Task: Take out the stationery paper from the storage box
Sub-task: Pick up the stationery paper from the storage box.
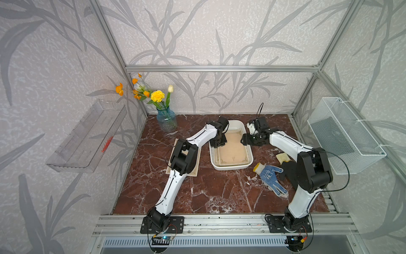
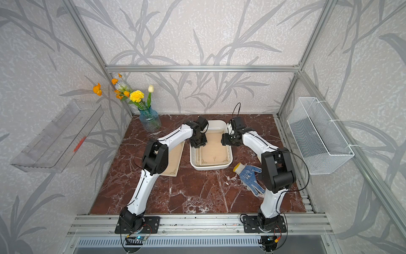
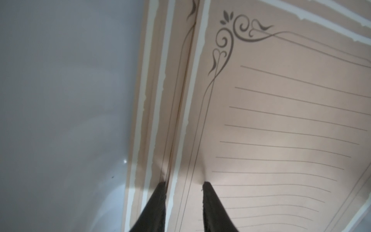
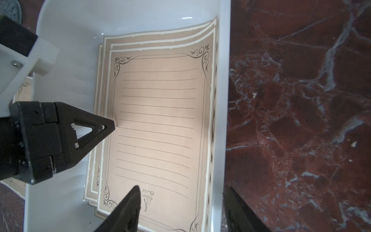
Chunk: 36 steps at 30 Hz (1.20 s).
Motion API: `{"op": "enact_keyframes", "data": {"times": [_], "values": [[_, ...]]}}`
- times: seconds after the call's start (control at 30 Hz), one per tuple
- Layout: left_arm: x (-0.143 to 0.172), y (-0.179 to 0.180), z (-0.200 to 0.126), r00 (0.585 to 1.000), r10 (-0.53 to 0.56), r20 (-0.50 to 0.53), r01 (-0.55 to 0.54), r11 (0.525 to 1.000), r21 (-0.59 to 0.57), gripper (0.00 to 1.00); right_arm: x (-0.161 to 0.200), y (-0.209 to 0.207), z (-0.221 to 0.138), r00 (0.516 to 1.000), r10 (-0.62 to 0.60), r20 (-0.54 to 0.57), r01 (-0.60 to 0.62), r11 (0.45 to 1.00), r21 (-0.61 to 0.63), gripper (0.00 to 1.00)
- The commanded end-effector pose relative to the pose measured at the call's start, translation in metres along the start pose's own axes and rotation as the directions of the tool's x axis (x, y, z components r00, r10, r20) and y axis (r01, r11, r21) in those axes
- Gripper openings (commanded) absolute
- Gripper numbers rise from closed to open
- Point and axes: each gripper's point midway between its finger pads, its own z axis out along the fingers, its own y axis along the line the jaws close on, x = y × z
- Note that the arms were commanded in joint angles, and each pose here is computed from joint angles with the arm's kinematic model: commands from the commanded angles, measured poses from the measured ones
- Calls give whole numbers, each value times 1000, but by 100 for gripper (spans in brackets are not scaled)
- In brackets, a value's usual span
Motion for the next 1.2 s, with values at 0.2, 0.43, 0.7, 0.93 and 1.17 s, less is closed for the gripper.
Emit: {"op": "enact_keyframes", "data": {"times": [0.2, 0.43, 0.7, 0.93, 1.17], "values": [[9, -12, 6, 998, -6, -60, 11, 997, 79, 31, -4, 1, -14, 1000, -4, 14, 4, 1000, 3, 65], [12, -22, 15, 995, -2, -102, 18, 989, 147, 30, -6, 1, -13, 1000, -9, 13, 9, 1000, 5, 64], [15, -25, 23, 988, -6, -151, 38, 978, 205, 31, -6, -2, -11, 1000, -5, 7, 5, 1000, 12, 55], [17, -26, 29, 984, -7, -179, 51, 968, 244, 30, -8, -2, -11, 1000, -4, 8, 4, 1000, 11, 45], [18, -24, 30, 982, -7, -186, 53, 969, 241, 30, -11, 3, -14, 1000, -7, 12, 7, 1000, -7, 32]]}}
